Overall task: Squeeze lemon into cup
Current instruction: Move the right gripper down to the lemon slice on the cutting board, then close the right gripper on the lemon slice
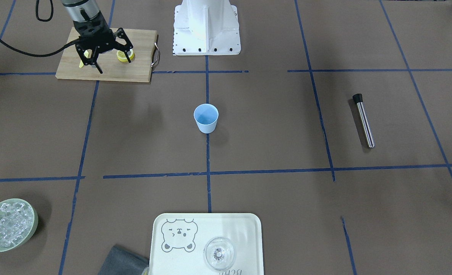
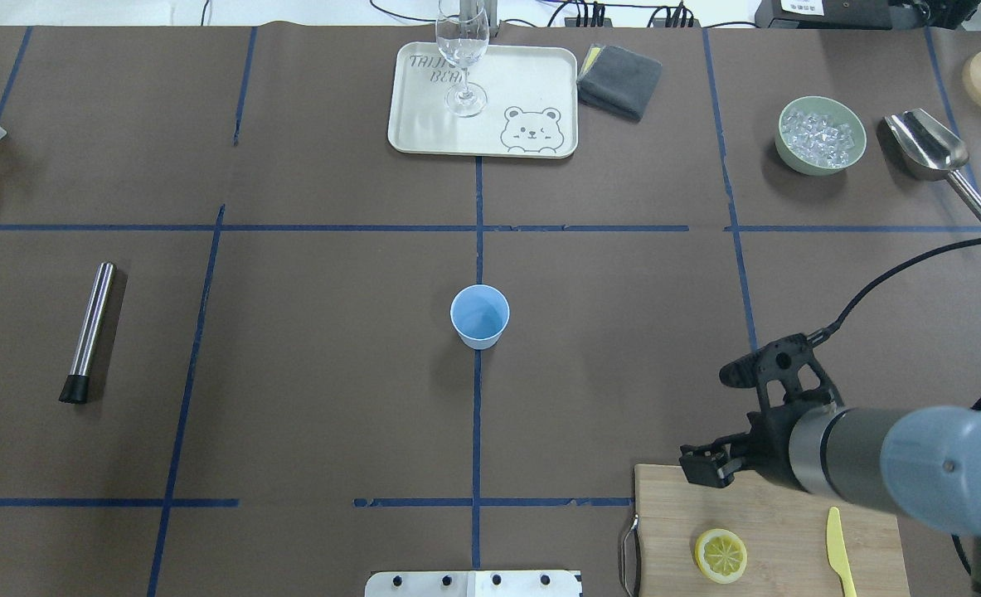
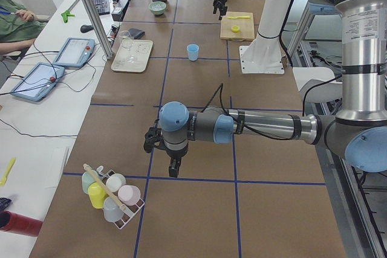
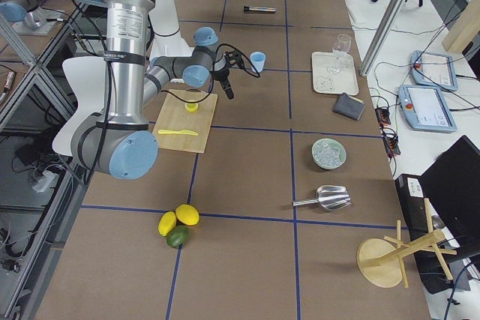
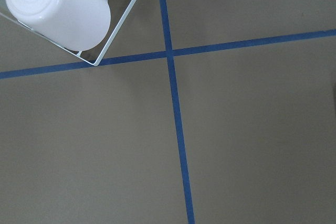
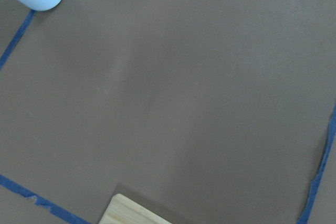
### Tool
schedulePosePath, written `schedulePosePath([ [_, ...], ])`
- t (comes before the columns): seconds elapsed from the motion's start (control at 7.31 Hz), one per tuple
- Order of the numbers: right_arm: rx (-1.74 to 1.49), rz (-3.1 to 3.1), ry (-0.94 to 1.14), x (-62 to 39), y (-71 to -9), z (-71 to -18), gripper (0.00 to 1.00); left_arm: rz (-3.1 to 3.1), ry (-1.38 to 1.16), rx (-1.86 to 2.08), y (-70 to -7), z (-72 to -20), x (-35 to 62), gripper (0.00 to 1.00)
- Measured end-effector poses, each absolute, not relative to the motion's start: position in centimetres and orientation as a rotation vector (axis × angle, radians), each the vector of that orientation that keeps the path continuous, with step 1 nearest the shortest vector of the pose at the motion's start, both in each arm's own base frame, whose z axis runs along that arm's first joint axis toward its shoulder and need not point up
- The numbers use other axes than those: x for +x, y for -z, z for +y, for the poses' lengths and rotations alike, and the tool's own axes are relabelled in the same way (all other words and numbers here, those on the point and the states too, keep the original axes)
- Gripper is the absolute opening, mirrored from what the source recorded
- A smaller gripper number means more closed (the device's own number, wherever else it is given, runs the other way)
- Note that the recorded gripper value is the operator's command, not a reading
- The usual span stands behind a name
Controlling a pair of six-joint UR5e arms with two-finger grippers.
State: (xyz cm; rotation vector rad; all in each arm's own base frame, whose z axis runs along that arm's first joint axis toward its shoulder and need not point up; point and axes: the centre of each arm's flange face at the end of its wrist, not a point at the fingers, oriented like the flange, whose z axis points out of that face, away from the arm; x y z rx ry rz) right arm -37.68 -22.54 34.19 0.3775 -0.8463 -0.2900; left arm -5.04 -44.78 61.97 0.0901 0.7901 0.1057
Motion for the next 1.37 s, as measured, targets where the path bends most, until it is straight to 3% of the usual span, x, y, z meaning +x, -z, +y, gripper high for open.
schedulePosePath([
  [0.41, 0.417, -0.8, 0.304, -41.7, -34.6, -14.9, 1.0, 0.79, -0.104, 0.083, -62.3, -44.7, -5.0, 1.0],
  [1.37, 0.41, -0.734, 0.337, -41.4, -37.7, -13.3, 1.0, 0.792, -0.098, 0.065, -63.0, -44.4, -5.0, 1.0],
])
